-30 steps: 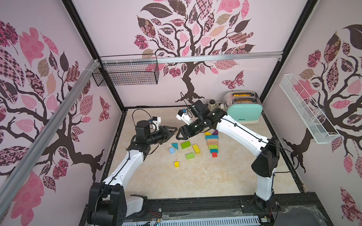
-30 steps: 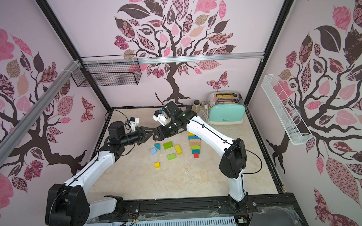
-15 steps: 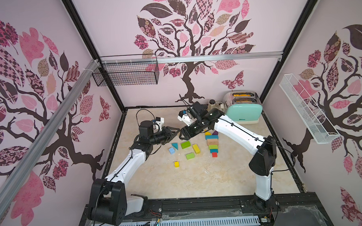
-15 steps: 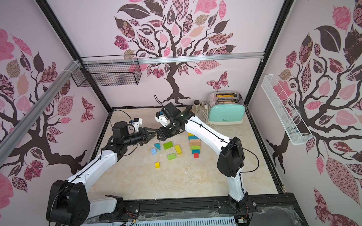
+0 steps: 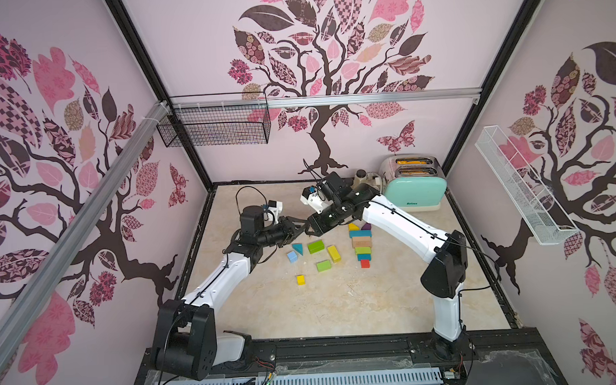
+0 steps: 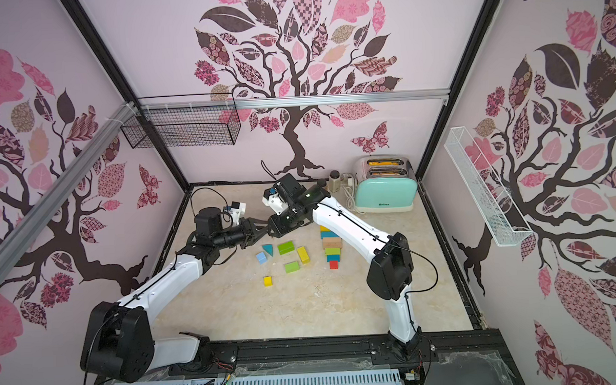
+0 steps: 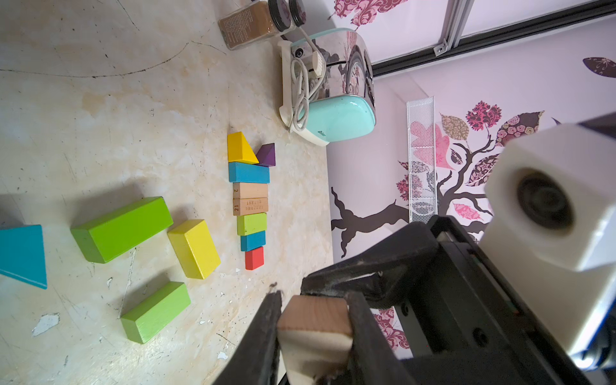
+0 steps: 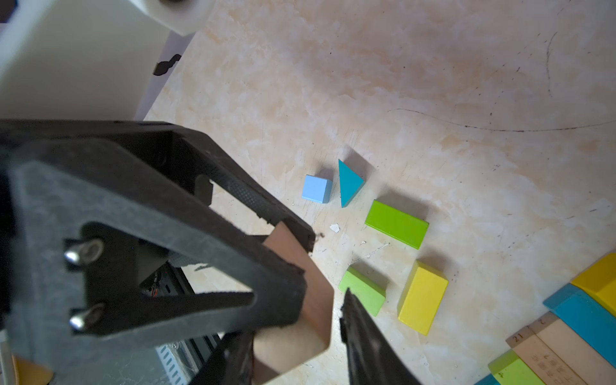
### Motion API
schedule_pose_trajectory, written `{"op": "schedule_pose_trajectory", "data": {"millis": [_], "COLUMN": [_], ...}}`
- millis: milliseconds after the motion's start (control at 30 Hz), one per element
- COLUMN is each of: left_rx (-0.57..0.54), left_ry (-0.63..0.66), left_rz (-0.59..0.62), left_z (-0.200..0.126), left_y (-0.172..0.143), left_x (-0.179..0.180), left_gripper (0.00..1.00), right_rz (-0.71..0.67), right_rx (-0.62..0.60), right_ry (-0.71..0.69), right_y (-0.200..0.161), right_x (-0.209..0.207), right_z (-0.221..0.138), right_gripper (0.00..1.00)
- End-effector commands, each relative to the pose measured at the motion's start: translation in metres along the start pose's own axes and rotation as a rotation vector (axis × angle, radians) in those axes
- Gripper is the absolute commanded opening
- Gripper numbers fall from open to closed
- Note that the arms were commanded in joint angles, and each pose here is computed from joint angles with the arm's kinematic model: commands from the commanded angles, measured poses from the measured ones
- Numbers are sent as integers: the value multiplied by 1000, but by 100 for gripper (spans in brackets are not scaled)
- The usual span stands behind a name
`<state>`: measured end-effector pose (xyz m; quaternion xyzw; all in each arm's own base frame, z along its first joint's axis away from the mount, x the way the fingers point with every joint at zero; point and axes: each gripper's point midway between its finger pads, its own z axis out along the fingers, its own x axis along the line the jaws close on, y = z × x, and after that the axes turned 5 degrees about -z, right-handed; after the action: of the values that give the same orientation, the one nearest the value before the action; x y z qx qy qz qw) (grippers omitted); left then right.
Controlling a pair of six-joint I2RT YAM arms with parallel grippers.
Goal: Assemble a carrot with building blocks
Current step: Assemble the building block at the center of the board.
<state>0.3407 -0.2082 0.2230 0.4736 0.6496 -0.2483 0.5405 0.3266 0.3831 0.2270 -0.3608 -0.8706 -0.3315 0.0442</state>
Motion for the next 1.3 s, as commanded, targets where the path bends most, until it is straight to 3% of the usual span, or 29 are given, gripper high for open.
{"op": "schedule_pose_trajectory", "data": {"millis": [0,233,567,900,1267], "left_rx": [30,40,49,70,117], "left_ry": [-16,-14,-15,-9,-16], "left_rz": [17,11,5,-20,-60], "left_z": [4,5,7,9,15], "left_y": [-6,-9,-12,-17,-24], "left_x": [-1,1,1,7,14], "left_gripper": [32,33,34,35,36], "right_rz": [-16,-23,-25,-47,-68], "right_rx": [-42,-51,-51,-57,-80], "right_ry": [-16,-14,-10,10,21], "right_y": [15,19,20,26,33], "right_x": [-3,-1,0,8,12], "right_z": [-6,-6,-2,1,1], "right_gripper": [43,44,56,44,44]}}
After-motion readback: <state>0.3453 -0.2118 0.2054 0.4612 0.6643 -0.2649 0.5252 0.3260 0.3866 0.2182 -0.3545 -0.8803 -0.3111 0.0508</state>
